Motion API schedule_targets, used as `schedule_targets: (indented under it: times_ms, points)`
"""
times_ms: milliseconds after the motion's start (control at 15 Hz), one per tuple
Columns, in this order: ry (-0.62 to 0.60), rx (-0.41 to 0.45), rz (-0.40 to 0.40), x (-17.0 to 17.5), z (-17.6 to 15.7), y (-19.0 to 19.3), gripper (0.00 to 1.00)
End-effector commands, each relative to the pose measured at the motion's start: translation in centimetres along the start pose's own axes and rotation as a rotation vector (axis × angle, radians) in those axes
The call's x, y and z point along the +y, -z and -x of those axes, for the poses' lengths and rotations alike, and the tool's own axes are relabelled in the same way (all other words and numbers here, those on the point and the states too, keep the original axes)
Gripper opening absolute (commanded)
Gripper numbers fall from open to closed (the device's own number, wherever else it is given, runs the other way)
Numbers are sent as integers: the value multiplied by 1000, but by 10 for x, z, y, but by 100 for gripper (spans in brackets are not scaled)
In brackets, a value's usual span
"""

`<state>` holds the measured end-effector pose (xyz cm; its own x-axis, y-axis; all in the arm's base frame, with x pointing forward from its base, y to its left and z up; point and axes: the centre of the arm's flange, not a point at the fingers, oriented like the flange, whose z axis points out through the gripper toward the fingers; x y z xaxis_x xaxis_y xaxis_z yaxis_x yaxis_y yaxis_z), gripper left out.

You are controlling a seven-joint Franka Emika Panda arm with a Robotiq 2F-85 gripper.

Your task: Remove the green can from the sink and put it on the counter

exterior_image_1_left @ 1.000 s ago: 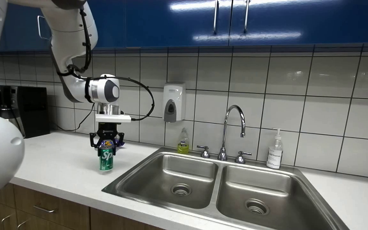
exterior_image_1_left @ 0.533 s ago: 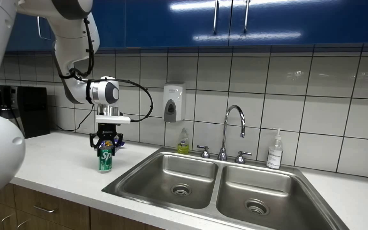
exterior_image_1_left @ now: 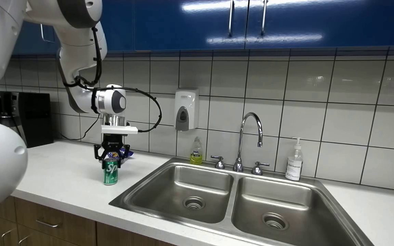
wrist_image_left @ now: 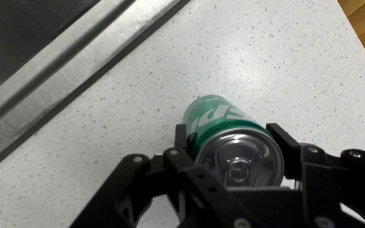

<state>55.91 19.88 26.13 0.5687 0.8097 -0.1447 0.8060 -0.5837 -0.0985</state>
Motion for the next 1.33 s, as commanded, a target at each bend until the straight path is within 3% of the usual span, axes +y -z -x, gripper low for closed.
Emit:
schedule_targets:
  times_ms: [0, 200, 1267]
  points:
    - [17, -31, 12, 4, -5, 9, 89]
    - [17, -37, 15, 5, -3, 11, 99]
    - [-16, 12, 72, 0, 14, 53, 100]
